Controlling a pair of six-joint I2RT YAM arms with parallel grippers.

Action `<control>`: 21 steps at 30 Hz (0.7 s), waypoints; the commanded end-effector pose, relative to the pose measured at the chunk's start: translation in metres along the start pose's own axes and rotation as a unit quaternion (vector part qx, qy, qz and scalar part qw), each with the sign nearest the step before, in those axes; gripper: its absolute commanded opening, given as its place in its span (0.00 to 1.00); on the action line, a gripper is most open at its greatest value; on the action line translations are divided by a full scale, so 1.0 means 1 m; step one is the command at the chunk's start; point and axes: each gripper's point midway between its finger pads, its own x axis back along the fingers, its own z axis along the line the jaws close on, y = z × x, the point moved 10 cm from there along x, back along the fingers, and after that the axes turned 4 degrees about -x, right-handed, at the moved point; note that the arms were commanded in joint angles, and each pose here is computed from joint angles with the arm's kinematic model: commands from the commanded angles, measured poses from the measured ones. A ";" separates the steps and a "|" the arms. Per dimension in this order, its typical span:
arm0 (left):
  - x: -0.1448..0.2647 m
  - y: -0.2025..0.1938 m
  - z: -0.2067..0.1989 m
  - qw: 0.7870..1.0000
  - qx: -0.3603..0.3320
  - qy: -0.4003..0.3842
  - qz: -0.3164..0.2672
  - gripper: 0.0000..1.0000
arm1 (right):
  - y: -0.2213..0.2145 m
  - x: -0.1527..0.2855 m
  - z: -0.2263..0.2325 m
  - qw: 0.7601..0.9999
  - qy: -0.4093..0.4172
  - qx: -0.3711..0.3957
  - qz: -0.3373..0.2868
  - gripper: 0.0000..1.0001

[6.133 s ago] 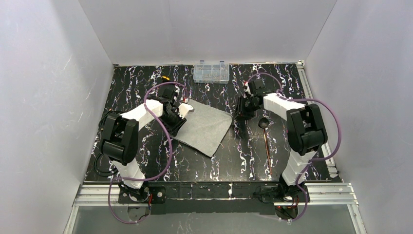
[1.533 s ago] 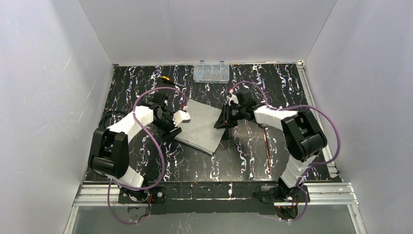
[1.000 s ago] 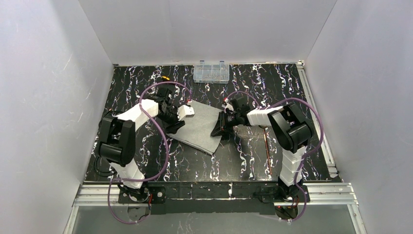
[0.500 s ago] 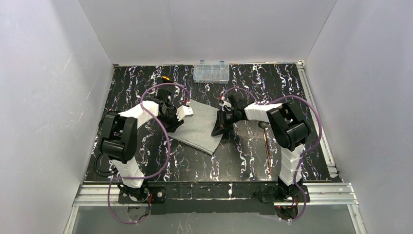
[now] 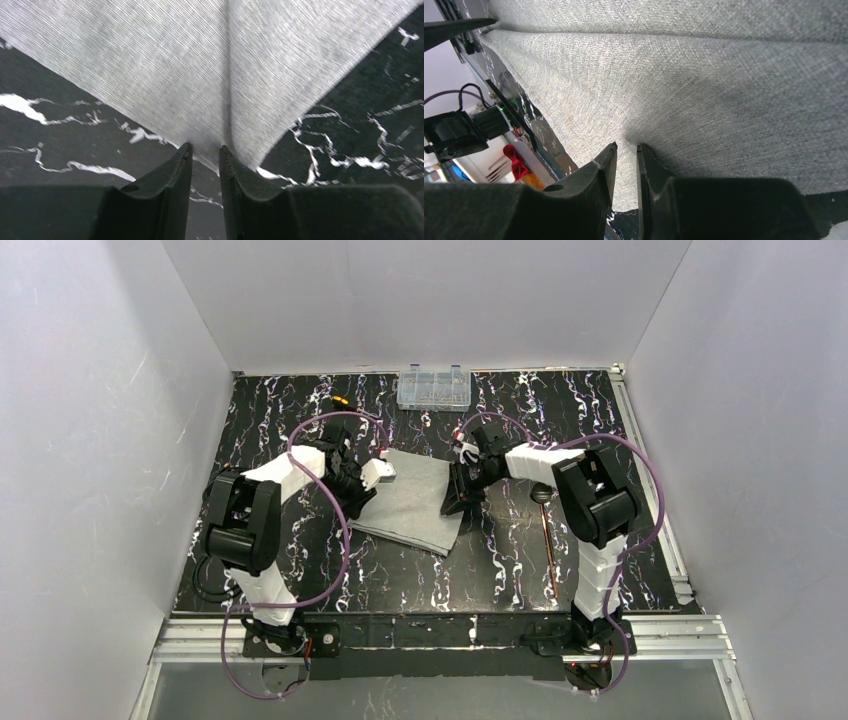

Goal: Fold the napkin into a case and place the utensils inside
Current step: Smooth out the upper triangle-folded napkin at the center of the board, then pick up the upper triangle-folded napkin from the center of the board.

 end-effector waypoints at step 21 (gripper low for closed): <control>0.053 -0.012 -0.040 0.932 -0.320 0.078 -0.151 0.51 | -0.100 0.021 0.073 0.852 -0.222 0.453 -0.142 0.71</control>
